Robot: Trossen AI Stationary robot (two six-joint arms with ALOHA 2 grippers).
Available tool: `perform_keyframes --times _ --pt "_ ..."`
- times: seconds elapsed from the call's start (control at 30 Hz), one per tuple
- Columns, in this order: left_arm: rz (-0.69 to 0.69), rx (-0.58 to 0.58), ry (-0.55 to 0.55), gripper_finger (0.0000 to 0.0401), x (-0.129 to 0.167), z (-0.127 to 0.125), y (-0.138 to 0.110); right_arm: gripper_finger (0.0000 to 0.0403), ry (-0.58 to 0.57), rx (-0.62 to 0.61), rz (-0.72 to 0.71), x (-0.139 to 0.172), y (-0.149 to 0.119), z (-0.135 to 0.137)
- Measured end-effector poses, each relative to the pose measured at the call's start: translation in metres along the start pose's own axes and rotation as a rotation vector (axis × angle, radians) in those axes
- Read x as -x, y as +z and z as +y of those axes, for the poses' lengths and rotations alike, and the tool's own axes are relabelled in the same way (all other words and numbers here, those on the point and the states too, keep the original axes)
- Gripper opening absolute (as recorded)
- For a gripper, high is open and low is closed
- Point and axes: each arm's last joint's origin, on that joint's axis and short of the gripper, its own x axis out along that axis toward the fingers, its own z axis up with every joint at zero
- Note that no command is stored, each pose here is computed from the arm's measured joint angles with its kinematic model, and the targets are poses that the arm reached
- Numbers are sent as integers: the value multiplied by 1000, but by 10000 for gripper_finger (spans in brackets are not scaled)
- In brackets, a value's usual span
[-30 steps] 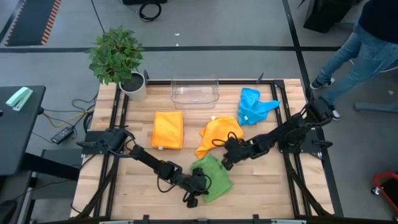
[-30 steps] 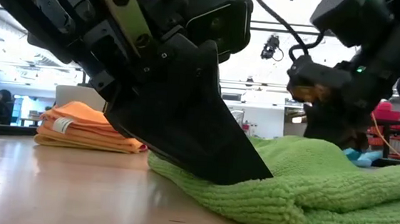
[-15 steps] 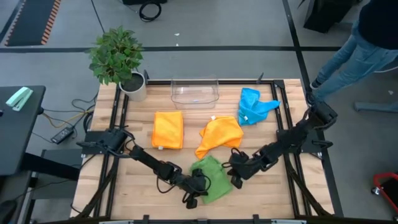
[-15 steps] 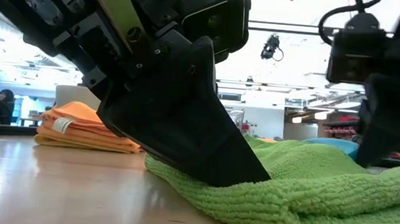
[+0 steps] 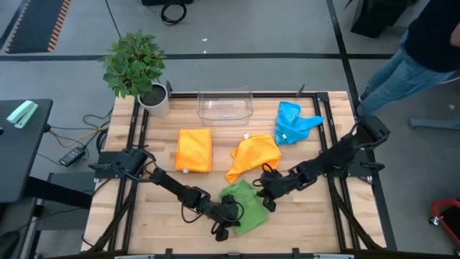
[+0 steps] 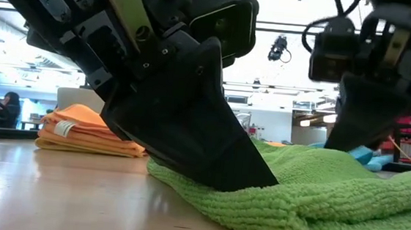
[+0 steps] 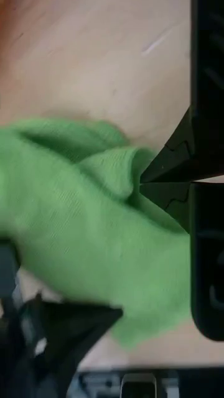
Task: Fold microfiber towels
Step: Fold the green microfiber cloth
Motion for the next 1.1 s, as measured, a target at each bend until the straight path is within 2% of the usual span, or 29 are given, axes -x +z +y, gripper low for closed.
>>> perform_keyframes --times 0.13,0.3,0.4,0.5,0.63,0.77,0.87,1.0,1.1 --pt "0 -23 -3 39 3 -2 2 3 59 12 -17 13 -4 13" --pt "50 -139 22 74 23 0 17 21 38 -15 -69 15 2 11" --pt "76 -219 76 95 43 3 31 64 32 -72 -117 13 18 3" --pt "82 -242 116 113 58 5 43 118 -23 -172 -135 6 34 -16" --pt "116 -224 136 132 57 8 39 187 -51 -255 -124 -5 49 -36" --pt "108 -219 131 144 56 6 40 232 -17 -242 -108 -10 61 -34" --pt "110 -215 134 149 56 7 40 247 -9 -221 -113 -10 65 -31" --pt "110 -215 136 146 56 6 39 250 -55 -257 -86 -12 64 -37" --pt "109 -217 134 139 56 5 39 248 -46 -244 -102 -12 65 -36"
